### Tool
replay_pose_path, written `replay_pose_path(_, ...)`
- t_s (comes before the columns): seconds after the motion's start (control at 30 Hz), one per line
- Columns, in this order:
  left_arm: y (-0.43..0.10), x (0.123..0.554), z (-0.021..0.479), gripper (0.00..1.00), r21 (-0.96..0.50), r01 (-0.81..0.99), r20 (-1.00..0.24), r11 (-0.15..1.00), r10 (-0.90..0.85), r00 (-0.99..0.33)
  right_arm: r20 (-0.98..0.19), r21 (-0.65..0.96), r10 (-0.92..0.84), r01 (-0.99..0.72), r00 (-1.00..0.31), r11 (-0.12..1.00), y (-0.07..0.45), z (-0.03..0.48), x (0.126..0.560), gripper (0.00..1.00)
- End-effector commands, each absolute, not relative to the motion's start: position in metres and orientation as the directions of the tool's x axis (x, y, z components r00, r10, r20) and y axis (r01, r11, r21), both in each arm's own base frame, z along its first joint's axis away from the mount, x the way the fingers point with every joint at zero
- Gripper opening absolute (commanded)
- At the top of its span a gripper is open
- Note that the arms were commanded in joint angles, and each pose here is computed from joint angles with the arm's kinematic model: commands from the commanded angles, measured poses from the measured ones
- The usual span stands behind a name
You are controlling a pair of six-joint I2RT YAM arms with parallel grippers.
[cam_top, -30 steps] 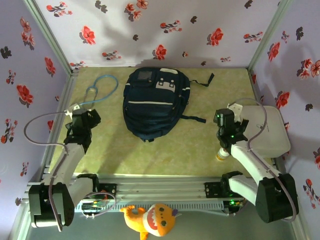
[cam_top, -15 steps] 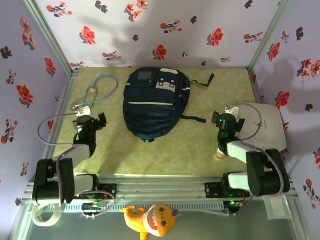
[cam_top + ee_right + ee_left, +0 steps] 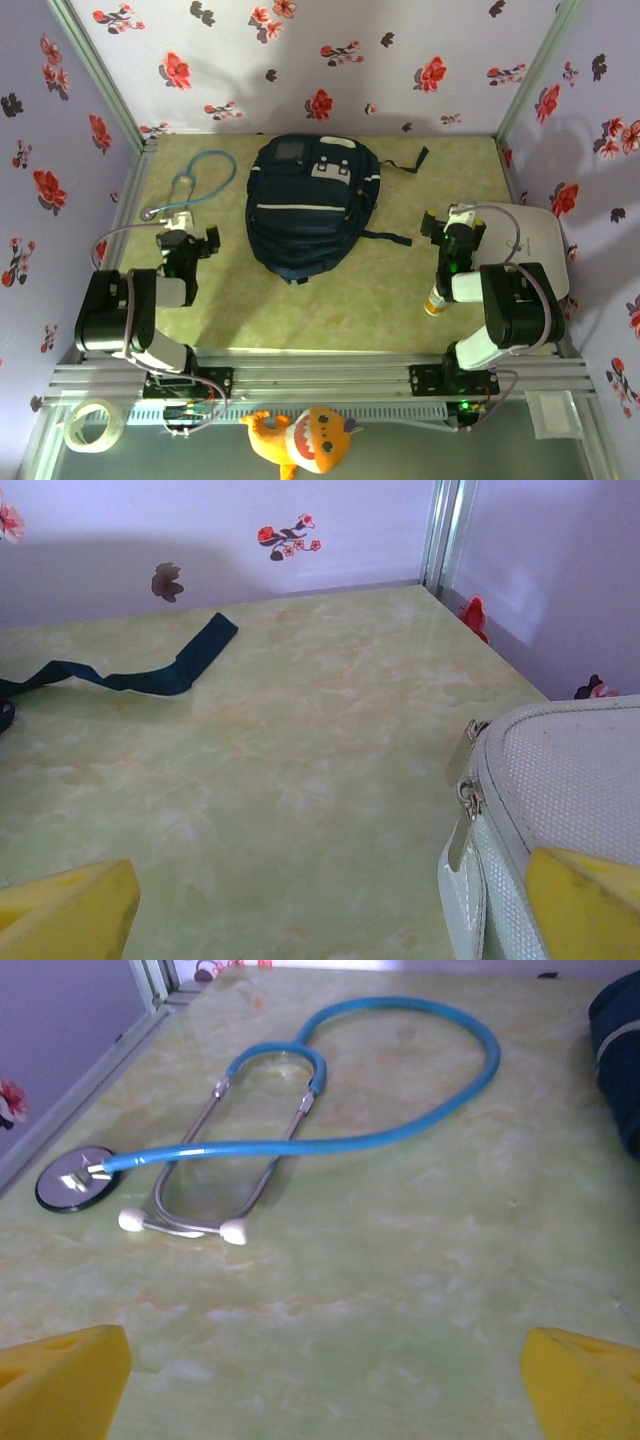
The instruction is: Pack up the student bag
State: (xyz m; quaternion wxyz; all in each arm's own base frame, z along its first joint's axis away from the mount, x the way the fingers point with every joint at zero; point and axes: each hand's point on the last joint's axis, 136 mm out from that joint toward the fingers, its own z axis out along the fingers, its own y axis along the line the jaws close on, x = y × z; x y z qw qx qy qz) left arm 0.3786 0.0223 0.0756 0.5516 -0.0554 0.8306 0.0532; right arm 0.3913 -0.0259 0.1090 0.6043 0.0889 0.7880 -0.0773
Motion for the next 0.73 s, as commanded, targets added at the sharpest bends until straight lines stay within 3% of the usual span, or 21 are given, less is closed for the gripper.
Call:
replay_pose_path(0.0,0.0317,0.392,0.0975,1.0,0.035,-0.183,-0.951,0.983,-0.024,-0.308,-0.937,0.015,0.101,0.25,-0.335,0.968,-0.0284,0.0876,0.3913,0.99)
replay_pose_path(0.7,0.0296,0.3952,0.096,1.0,0.051,-0.18,-0.944,0.982,-0.012,-0.33,-0.938,0.023,0.106,0.247,-0.331,0.969,-0.0294,0.0877,0.3919,0.99)
